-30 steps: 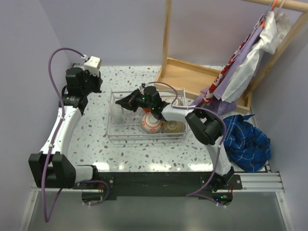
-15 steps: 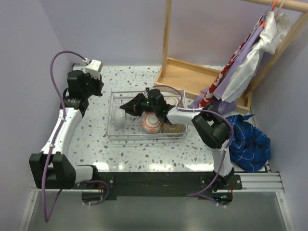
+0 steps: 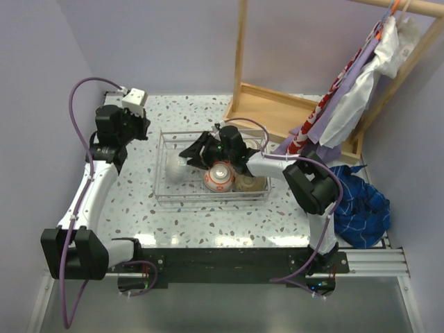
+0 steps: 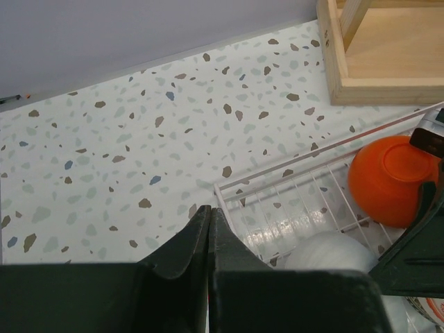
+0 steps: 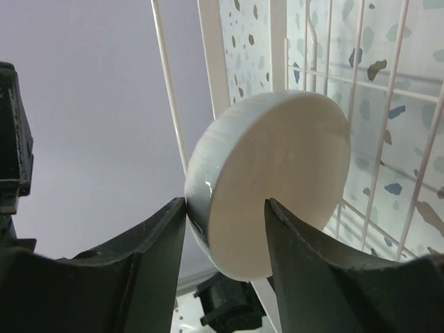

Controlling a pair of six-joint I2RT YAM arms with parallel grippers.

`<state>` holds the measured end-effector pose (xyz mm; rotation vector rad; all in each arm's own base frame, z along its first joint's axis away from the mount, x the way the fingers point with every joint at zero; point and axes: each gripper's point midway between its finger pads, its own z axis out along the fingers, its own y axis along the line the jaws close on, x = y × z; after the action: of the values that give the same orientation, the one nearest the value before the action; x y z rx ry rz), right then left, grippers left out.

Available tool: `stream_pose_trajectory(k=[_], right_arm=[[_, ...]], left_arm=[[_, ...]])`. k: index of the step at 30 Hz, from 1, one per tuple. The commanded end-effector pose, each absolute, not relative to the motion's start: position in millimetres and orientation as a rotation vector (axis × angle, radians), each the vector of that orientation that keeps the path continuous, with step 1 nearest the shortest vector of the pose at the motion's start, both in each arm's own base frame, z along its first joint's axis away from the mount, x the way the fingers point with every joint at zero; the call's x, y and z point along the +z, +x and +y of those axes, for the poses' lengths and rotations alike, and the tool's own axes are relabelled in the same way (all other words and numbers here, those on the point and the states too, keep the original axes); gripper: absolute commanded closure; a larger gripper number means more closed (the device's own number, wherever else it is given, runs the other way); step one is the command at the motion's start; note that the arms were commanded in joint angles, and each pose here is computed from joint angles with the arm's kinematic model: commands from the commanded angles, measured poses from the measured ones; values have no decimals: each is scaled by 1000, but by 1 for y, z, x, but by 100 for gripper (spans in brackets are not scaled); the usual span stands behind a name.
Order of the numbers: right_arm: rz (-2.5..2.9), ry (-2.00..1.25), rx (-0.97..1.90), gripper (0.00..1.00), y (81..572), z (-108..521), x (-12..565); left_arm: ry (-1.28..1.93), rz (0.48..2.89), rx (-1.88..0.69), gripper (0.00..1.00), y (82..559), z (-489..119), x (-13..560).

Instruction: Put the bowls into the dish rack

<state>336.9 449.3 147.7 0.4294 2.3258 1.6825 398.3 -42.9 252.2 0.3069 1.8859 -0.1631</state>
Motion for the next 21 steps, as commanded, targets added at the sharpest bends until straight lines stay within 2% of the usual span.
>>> stream_pose_trajectory(k=[1,9,17,21], right_arm=[[2380,314,1566,46,341,424,156],[2400,149,1422,39,354,395,186],[2296,76,1463,38,362,401,207],[2197,-63,1483,36,361,404,238]], left_arm=[[299,1790,-193,95,397,-49,276],[279,1740,-216,94,396,-52,288],[272,1719,-227,93,387,-54,290],[275,1710,-229,93,384,-54,293]])
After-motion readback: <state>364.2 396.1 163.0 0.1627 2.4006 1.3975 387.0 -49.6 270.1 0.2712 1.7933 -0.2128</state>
